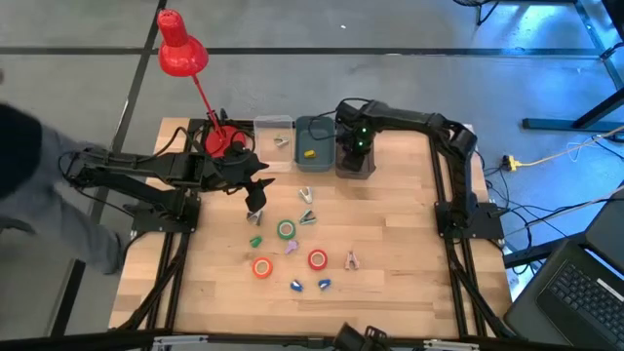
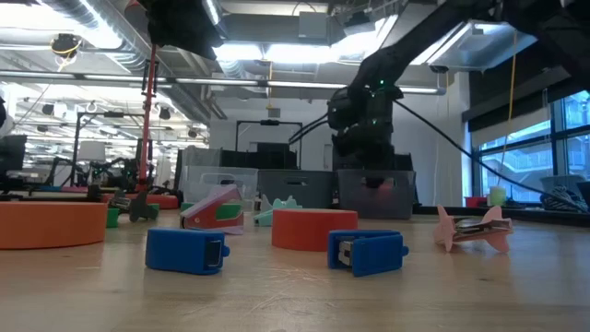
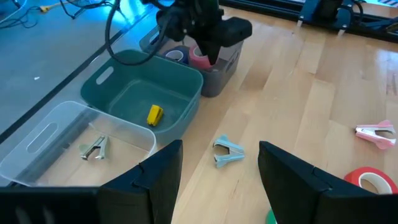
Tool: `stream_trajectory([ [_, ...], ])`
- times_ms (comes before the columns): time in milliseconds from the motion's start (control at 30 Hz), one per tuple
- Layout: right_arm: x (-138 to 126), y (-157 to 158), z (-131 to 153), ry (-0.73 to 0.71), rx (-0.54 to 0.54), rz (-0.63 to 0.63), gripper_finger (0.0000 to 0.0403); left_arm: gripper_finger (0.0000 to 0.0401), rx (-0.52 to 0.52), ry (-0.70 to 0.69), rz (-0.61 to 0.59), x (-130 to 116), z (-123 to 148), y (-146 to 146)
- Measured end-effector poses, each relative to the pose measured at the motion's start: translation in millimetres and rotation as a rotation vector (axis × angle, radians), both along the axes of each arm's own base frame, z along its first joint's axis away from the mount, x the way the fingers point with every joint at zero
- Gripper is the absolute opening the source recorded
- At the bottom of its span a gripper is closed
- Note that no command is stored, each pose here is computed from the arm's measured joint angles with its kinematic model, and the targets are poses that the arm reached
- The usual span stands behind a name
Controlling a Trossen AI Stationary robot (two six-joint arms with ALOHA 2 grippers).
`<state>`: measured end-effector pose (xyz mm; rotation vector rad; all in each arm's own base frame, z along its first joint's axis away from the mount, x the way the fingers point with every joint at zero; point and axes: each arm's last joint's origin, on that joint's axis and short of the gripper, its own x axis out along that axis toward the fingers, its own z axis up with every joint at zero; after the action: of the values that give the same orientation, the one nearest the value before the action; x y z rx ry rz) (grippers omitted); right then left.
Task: Pick and place Stapler, Stapler remover, tape
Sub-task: Put the pink tape into the black bin, then put the top green stapler into the blue bin
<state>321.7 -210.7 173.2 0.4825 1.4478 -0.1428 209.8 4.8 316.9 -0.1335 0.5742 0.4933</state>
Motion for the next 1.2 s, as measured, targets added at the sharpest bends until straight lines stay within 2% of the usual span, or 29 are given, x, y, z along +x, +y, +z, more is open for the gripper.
stream_trajectory([
  [133,1,0,-11,0.035,0.024,-0.001,0.0035,0.02,0.0,0.0,0.0,0,0,0],
  [200,1,-1,-14,0.044,0.03,-0.003,0.005,0.02,-0.001,0.0,0.0,0,0,0],
  [467,-1,1,-13,0.066,0.048,-0.03,0.0201,0.02,0.0,0.001,0.0,0,0,0],
  [600,-6,4,-2,0.084,0.059,-0.049,0.0243,0.02,0.0,0.0,0.0,0,0,0],
  [700,-11,8,22,0.029,0.024,-0.048,0.0251,0.02,0.0,0.001,0.0,0,0,0],
  [833,-23,21,69,-0.077,-0.029,-0.042,0.0243,0.02,0.0,0.001,0.0,0,0,0],
  [1000,-44,52,122,-0.222,0.019,-0.069,0.0231,0.02,0.0,0.012,0.0,-1,-1,0],
  [1100,-57,79,140,-0.283,0.041,-0.069,0.0226,0.02,-0.005,0.013,-0.005,-1,-1,0],
  [1200,-71,111,144,-0.307,0.058,-0.072,0.0224,0.02,-0.026,0.014,-0.03,0,-1,-1],
])
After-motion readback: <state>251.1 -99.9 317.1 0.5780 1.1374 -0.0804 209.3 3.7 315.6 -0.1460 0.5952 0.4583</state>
